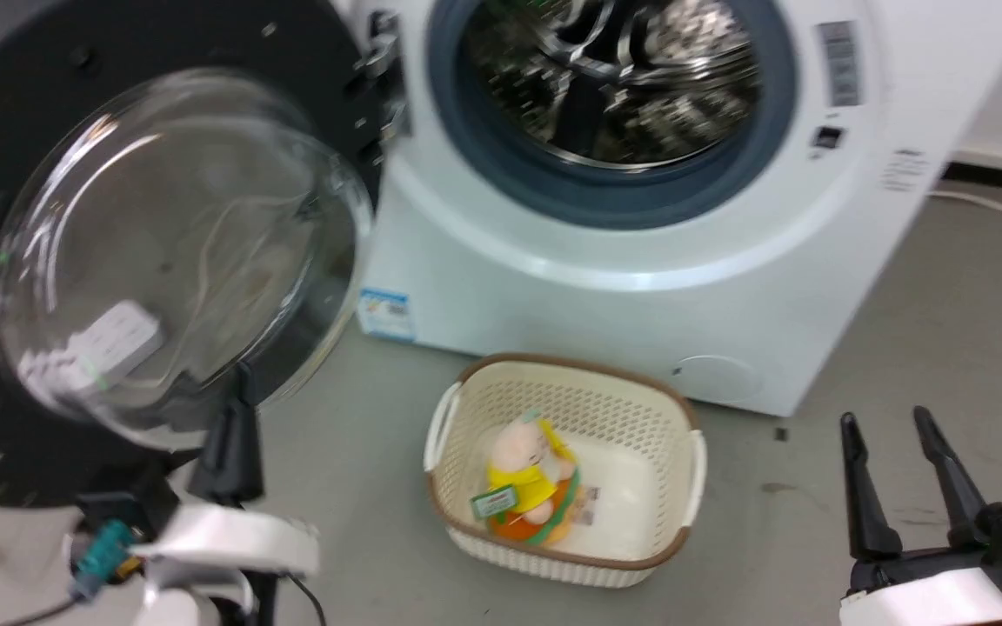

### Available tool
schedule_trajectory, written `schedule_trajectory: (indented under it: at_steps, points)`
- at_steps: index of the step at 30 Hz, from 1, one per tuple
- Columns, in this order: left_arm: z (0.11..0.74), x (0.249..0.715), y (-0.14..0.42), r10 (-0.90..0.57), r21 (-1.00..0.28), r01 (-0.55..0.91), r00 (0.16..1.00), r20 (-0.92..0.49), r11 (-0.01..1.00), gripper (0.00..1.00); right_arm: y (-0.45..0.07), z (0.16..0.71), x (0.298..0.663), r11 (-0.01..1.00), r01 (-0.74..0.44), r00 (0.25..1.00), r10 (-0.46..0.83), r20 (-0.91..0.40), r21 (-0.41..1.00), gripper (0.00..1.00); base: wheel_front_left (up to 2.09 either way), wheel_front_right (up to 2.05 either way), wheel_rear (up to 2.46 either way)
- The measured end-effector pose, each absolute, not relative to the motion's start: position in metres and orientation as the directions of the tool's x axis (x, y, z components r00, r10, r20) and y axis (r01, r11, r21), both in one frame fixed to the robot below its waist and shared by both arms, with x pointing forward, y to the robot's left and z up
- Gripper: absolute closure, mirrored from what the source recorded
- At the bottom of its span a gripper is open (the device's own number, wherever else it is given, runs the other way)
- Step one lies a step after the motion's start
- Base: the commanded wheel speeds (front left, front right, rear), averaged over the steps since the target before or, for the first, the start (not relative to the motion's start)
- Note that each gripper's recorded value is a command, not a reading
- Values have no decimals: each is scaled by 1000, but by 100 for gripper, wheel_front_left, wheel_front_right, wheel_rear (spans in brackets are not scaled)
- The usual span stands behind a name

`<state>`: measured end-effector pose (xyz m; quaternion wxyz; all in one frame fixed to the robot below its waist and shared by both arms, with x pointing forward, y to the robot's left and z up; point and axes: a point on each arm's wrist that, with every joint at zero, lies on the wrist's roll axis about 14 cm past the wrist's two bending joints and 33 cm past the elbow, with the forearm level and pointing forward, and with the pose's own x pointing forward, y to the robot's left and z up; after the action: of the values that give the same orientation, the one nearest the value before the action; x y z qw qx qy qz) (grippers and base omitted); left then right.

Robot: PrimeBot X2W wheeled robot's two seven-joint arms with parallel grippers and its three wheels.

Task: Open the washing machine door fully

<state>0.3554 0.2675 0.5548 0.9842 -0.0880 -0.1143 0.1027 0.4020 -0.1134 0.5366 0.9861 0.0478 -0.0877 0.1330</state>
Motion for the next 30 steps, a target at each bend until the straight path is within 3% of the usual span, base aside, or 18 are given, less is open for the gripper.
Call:
schedule_trajectory:
  at_steps: [4,5,6,7,18,30]
  points:
    - [546,355,232,146,-209,-106,971,188,972,100,-132,549,388,974,-221,954,207,217,42,0,0,0,0]
    - [543,355,226,129,-208,-90,975,182,974,89,-137,552,385,977,-208,955,195,225,36,0,0,0,0]
    - [541,355,220,112,-204,-75,978,177,976,53,-142,554,381,980,-194,956,182,230,33,0,0,0,0]
    - [539,355,215,98,-198,-62,980,173,978,0,-147,555,378,983,-181,958,168,233,33,0,0,0,0]
    - [520,353,165,-36,-157,55,992,119,986,0,-172,556,353,994,-103,967,93,235,33,0,0,0,0]
    - [516,351,155,-51,-130,65,993,107,989,0,-175,540,347,995,-92,978,83,189,38,0,0,0,0]
